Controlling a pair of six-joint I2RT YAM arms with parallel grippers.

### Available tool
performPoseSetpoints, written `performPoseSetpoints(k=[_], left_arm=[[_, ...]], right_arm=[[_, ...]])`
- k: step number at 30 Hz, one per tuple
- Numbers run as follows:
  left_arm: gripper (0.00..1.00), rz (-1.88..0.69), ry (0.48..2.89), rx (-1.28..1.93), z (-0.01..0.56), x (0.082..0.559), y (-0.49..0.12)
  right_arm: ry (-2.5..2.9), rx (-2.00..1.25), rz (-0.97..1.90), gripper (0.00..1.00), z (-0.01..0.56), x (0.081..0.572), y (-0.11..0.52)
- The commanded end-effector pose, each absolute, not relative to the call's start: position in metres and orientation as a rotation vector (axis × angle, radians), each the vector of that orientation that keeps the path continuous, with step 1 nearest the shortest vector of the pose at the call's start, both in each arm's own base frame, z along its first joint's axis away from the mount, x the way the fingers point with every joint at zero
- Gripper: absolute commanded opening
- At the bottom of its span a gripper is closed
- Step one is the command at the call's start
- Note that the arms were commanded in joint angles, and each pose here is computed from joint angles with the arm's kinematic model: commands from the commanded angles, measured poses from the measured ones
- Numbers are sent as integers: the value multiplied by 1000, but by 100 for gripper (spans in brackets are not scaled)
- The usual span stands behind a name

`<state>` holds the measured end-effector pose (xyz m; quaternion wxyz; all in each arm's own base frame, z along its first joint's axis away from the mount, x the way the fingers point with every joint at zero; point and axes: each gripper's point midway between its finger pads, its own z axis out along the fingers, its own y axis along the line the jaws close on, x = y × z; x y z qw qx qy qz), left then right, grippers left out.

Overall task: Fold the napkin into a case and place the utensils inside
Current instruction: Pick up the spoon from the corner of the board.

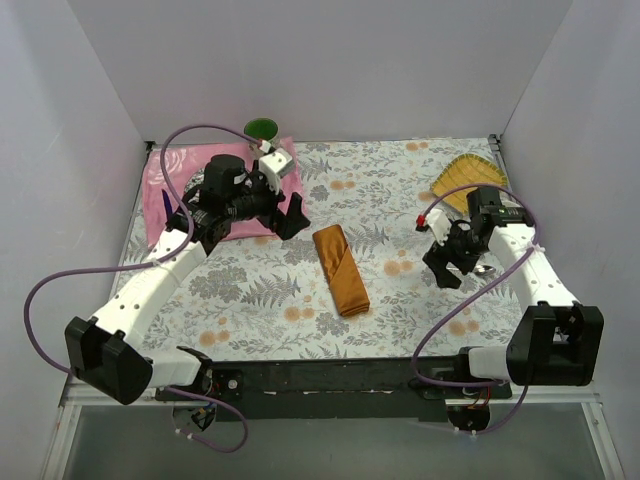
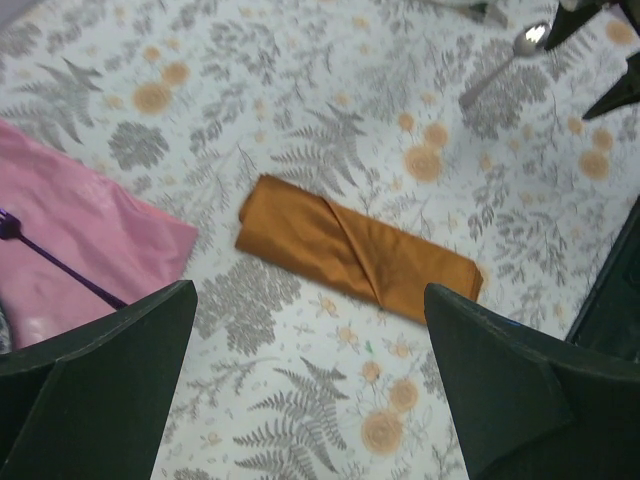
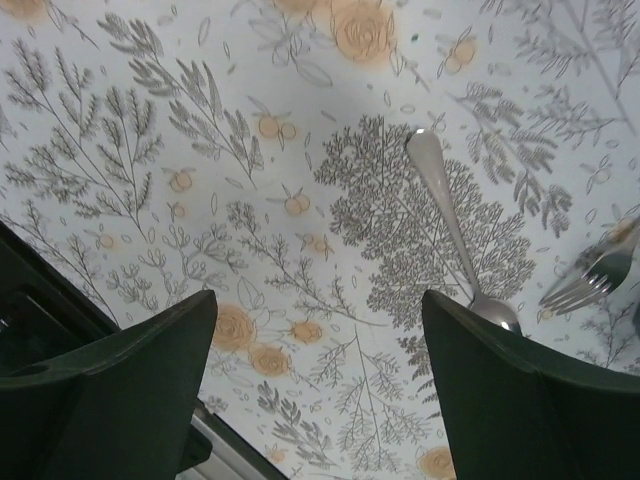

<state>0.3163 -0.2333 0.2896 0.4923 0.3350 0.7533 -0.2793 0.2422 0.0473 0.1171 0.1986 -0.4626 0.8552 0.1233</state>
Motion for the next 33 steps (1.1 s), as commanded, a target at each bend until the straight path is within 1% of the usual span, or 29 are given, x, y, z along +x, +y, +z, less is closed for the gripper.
performPoseSetpoints(k=[1, 4, 6, 7, 8, 9, 12, 14, 18, 29, 32, 33], left_arm=[[98, -745, 1826, 957, 274, 285, -234], [98, -775, 1793, 972, 275, 281, -237], [98, -820, 1779, 980, 275, 276, -242], [98, -836, 1765, 990, 275, 275, -244], [98, -856, 1754, 1004, 276, 272, -247], [98, -864, 1745, 1016, 276, 271, -247], [98, -889, 1730, 1034, 276, 269, -251], [98, -892, 1736, 1031, 275, 272, -252], [98, -919, 1741, 1044, 271, 270, -255], [98, -897, 1766, 1040, 268, 278, -255], [98, -872, 1773, 1037, 266, 281, -254], [98, -861, 1770, 1037, 266, 283, -253]], right_arm=[[2337, -1544, 155, 87, 104, 252, 14], [2308, -1638, 46, 77, 96, 268, 0], [2285, -1670, -25, 69, 93, 281, -16], [2288, -1707, -22, 68, 86, 283, -19], [2254, -1759, -35, 65, 85, 288, -22], [2235, -1797, -29, 59, 82, 289, -23], [2186, -1906, -58, 54, 66, 292, -31], [2164, -1935, -105, 53, 59, 298, -36], [2176, -1965, -80, 48, 47, 297, -39], [2188, -2024, -5, 43, 13, 296, -40], [2188, -2046, 32, 33, 4, 289, -38], [2197, -2061, 58, 28, 1, 283, -38]])
